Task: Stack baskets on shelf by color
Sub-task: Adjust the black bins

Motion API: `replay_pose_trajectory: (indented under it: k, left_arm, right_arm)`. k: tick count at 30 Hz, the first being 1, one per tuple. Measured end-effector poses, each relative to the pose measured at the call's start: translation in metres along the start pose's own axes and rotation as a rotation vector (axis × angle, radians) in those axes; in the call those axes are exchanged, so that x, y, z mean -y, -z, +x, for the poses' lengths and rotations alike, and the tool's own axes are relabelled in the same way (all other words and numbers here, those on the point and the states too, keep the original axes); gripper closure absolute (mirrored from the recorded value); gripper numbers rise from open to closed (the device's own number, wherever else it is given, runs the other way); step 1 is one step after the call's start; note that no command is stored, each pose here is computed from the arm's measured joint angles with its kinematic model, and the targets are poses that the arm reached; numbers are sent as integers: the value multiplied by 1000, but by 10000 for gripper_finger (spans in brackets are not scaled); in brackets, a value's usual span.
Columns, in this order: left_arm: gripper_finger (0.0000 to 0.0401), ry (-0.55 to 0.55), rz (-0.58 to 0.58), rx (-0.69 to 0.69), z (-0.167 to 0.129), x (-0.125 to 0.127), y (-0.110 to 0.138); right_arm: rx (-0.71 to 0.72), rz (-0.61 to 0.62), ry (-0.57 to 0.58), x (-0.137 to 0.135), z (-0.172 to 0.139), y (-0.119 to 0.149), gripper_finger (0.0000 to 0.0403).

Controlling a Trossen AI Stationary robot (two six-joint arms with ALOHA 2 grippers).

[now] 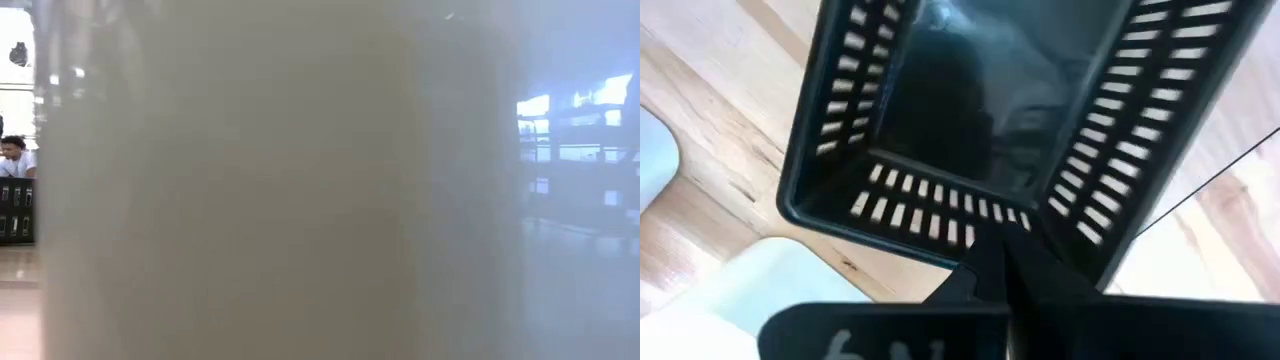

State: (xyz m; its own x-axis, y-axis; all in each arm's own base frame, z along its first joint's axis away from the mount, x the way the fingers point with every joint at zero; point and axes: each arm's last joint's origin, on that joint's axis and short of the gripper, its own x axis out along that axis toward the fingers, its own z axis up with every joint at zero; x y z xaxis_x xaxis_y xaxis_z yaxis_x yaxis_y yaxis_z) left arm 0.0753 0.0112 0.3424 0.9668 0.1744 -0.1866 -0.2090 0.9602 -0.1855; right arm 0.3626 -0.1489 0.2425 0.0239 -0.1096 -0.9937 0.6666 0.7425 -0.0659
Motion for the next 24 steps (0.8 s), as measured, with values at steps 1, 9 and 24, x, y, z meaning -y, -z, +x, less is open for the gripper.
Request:
replay_pose_trajectory:
  k: [1,9,24]
  left_arm:
    - [401,-3,0,1,0,0,0]
    - [401,-12,0,3,0,0,0]
    - [401,-13,-7,3,0,0,0]
  right_arm:
    - [12,2,-4,0,-2,-2,403]
    - [164,-15,-71,-2,-25,-18,403]
    - [366,-129,-372,-44,-49,-29,403]
